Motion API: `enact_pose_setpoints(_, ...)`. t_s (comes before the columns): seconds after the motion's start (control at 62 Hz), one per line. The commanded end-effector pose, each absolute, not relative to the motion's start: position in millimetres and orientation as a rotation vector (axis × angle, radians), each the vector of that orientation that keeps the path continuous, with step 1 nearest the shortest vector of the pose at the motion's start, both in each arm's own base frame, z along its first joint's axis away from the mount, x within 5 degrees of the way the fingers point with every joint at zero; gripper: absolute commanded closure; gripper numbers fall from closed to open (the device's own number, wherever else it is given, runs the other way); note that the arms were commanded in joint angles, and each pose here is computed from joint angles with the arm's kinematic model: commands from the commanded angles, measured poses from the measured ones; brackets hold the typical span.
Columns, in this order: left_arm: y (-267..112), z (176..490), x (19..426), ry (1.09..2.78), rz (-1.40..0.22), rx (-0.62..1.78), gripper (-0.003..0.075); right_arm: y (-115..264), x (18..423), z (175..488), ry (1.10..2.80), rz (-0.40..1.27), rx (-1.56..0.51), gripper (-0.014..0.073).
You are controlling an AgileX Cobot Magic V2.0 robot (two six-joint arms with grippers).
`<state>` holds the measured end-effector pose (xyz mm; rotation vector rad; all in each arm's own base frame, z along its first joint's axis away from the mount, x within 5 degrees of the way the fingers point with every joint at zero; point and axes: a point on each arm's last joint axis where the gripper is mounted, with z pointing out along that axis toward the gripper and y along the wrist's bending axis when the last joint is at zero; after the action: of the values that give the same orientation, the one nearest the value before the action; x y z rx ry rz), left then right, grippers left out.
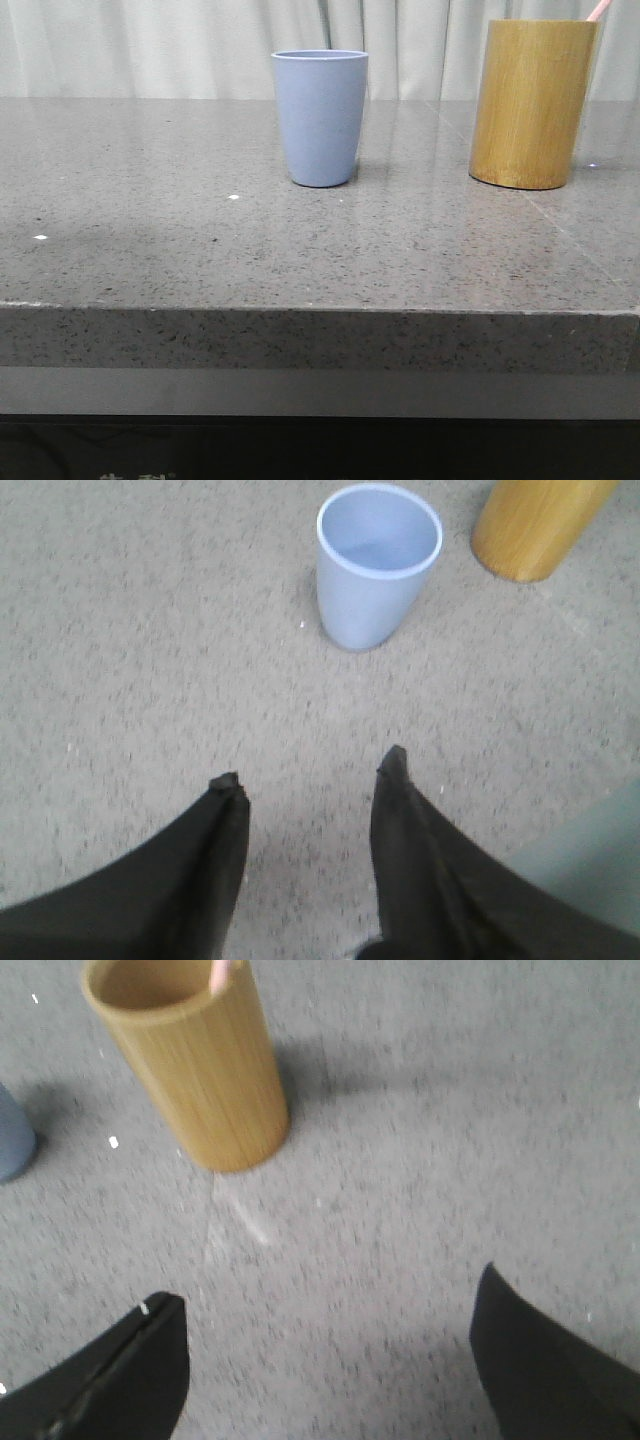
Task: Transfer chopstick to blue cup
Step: 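Open the left gripper and withdraw it from the blue cup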
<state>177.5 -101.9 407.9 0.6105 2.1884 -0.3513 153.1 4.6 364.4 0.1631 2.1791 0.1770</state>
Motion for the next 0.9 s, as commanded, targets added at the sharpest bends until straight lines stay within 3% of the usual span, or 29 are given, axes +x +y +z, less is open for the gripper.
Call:
enact_pose_setpoints(0.0,-94,411,164,2.072,-0.381,0.553,0.0417,4,169,393,2.098,0.187,0.163,0.0003)
enact_pose_setpoints(0.21,-88,398,153,2.078,-0.379,0.551,0.0417,3,213,427,2.15,0.213,0.174,0.0003)
enact_pose_setpoints(0.452,-88,398,153,2.078,-0.378,0.552,0.0417,0,265,443,2.185,0.327,0.158,0.0003)
enact_pose_setpoints(0.887,-88,398,153,2.078,-0.378,0.552,0.0417,-2,325,419,2.171,0.4,0.173,0.0003)
